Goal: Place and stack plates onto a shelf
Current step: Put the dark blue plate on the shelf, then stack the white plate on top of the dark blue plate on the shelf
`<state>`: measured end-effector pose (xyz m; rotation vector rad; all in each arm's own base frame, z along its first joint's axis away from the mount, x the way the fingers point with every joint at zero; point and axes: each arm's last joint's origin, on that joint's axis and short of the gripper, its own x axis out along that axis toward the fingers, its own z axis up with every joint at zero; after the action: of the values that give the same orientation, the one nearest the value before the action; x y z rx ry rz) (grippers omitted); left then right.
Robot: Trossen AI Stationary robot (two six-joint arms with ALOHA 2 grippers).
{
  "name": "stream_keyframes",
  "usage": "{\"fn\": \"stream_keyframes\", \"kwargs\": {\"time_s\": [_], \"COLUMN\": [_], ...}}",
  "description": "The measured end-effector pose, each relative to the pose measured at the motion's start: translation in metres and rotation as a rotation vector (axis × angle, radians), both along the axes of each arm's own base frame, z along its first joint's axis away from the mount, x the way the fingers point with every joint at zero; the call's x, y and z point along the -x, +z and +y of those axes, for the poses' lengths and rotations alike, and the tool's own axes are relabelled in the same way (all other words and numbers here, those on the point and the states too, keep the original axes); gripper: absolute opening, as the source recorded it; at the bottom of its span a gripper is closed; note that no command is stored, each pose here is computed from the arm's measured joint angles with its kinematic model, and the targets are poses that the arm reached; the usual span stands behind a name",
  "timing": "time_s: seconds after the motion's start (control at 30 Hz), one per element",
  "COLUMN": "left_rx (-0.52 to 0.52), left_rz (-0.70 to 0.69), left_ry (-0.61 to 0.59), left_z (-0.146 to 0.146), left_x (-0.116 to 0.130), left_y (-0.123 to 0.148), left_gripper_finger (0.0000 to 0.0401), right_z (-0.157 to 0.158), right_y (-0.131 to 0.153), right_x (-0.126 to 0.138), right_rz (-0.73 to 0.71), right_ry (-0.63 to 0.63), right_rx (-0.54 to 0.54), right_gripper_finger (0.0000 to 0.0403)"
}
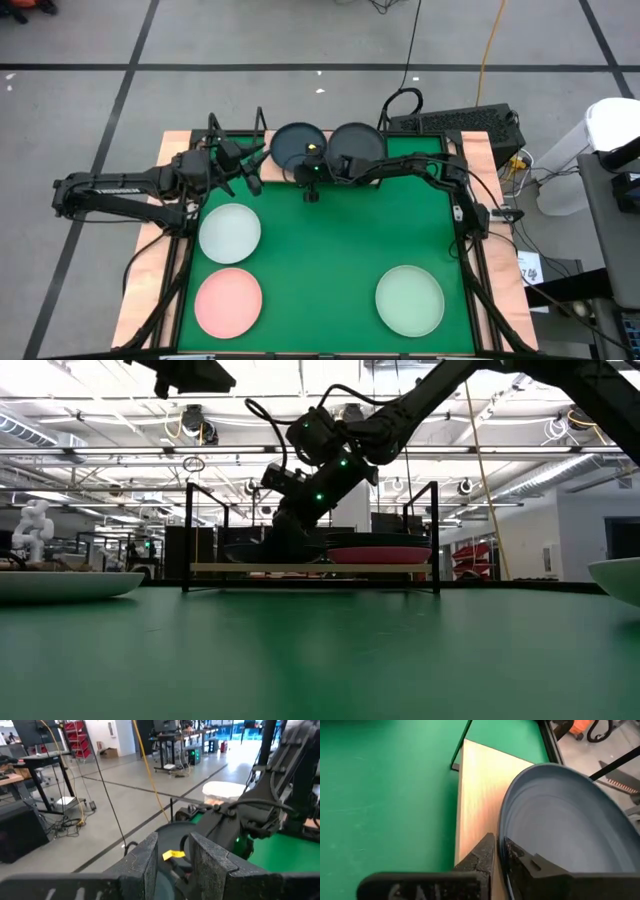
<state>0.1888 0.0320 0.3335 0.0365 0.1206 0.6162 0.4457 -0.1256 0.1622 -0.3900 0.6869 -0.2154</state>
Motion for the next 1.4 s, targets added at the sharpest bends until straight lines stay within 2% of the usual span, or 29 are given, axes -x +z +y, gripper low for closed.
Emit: {"fn": "stream_keyframes", "kwargs": {"time_s": [0.27, 0.4, 0.57, 0.67, 0.8, 0.87, 1.13, 1.27, 1.4], "left_rx": [0.027, 0.062, 0.166, 0.251, 0.382, 0.428, 0.620, 0.696, 0.737], "left_rz": [0.034, 0.051, 0.191, 0.263, 0.317, 0.332, 0.356, 0.358, 0.367], "left_ry": [0.003, 0.009, 0.035, 0.062, 0.074, 0.080, 0.133, 0.151, 0.171], "left_z": [0.000, 0.000, -0.001, -0.003, -0.008, -0.012, -0.018, -0.019, -0.020], "left_x": [0.001, 0.001, 0.007, 0.012, 0.017, 0.018, 0.025, 0.028, 0.030], "left_y": [-0.005, -0.008, -0.026, -0.037, -0.055, -0.067, -0.111, -0.123, -0.127], "left_gripper_finger": [0.0115, 0.0115, 0.0115, 0.0115, 0.0115, 0.0115, 0.0115, 0.0115, 0.0115], "right_z": [0.003, 0.017, 0.045, 0.064, 0.096, 0.112, 0.151, 0.158, 0.161], "right_y": [0.008, 0.037, 0.082, 0.101, 0.110, 0.113, 0.101, 0.096, 0.093], "right_x": [0.003, 0.010, 0.031, 0.052, 0.089, 0.109, 0.184, 0.209, 0.222], "right_rz": [0.003, -0.006, -0.034, -0.067, -0.112, -0.193, -0.470, -0.528, -0.545], "right_ry": [0.003, 0.028, 0.061, 0.078, 0.151, 0.188, 0.318, 0.278, 0.249], "right_rx": [-0.004, -0.005, -0.034, -0.057, -0.056, -0.062, -0.079, -0.061, -0.048], "right_gripper_finger": [0.0070, 0.0084, 0.0088, 0.0088, 0.0088, 0.0088, 0.0089, 0.0089, 0.0089]}}
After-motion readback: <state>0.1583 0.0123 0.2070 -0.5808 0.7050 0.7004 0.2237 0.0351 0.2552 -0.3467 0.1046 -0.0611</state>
